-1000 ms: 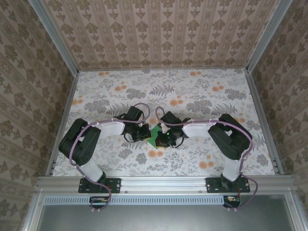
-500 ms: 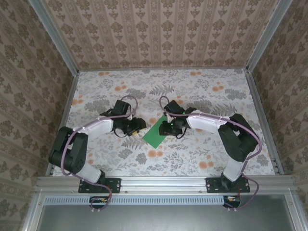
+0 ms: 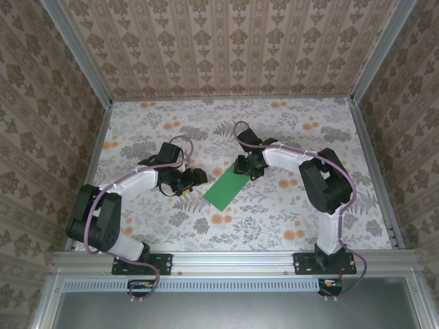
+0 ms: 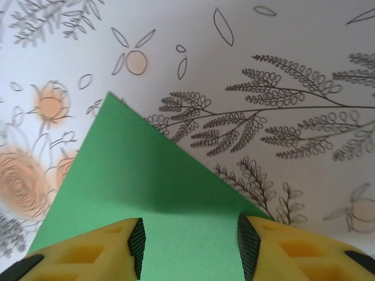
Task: Fold a paper plane with a square sheet of paper (pick it up from the middle)
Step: Rotate the square sheet of paper at the center of the table, then fold the triangle a second time at the center of the table.
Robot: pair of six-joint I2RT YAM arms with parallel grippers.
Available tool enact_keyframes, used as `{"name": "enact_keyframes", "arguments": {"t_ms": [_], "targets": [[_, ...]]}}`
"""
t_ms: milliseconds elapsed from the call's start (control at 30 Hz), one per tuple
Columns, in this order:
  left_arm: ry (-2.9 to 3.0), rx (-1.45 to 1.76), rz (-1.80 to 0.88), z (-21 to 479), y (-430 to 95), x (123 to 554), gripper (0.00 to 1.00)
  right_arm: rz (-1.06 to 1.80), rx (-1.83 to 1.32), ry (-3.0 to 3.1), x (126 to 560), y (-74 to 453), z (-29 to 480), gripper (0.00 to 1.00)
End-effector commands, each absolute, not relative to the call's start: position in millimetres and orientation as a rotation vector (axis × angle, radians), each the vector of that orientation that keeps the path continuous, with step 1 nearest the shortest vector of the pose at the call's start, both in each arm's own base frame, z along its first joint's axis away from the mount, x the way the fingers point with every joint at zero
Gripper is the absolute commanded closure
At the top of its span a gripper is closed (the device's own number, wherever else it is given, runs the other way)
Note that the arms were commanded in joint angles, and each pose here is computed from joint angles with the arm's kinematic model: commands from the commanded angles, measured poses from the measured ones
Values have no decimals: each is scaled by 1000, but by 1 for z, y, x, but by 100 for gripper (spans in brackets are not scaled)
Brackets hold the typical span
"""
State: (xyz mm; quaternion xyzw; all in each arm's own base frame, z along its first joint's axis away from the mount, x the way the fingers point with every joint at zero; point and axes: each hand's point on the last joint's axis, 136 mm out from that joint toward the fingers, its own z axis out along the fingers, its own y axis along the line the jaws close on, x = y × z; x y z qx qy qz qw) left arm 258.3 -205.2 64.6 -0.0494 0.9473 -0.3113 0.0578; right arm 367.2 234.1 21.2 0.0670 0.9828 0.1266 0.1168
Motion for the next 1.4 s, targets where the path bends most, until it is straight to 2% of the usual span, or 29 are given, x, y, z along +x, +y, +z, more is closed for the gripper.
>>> {"name": "enact_keyframes", "arguments": {"t_ms": [0, 233, 467, 633, 800, 933, 1133, 1367], "targets": [[2865, -55, -900, 70, -205, 256, 17, 334, 184, 2912, 369, 235, 14, 50], [2847, -32, -894, 71, -205, 250, 0, 574, -114, 2884, 383, 277, 8, 52], [2861, -39, -863, 73, -210, 235, 0, 730, -341, 2784, 391, 300, 18, 50], [2932, -108, -885, 61, -215, 221, 1, 722, -254, 2786, 398, 300, 44, 52], [2968, -194, -894, 52, -217, 213, 7, 624, -94, 2812, 376, 281, 61, 48], [2975, -204, -937, 50, -225, 207, 17, 682, -20, 2864, 350, 282, 59, 47], [3015, -216, -920, 41, -230, 200, 29, 940, 5, 2911, 327, 309, 49, 54], [3033, -202, -929, 38, -235, 197, 42, 883, 26, 2972, 321, 301, 29, 58]]}}
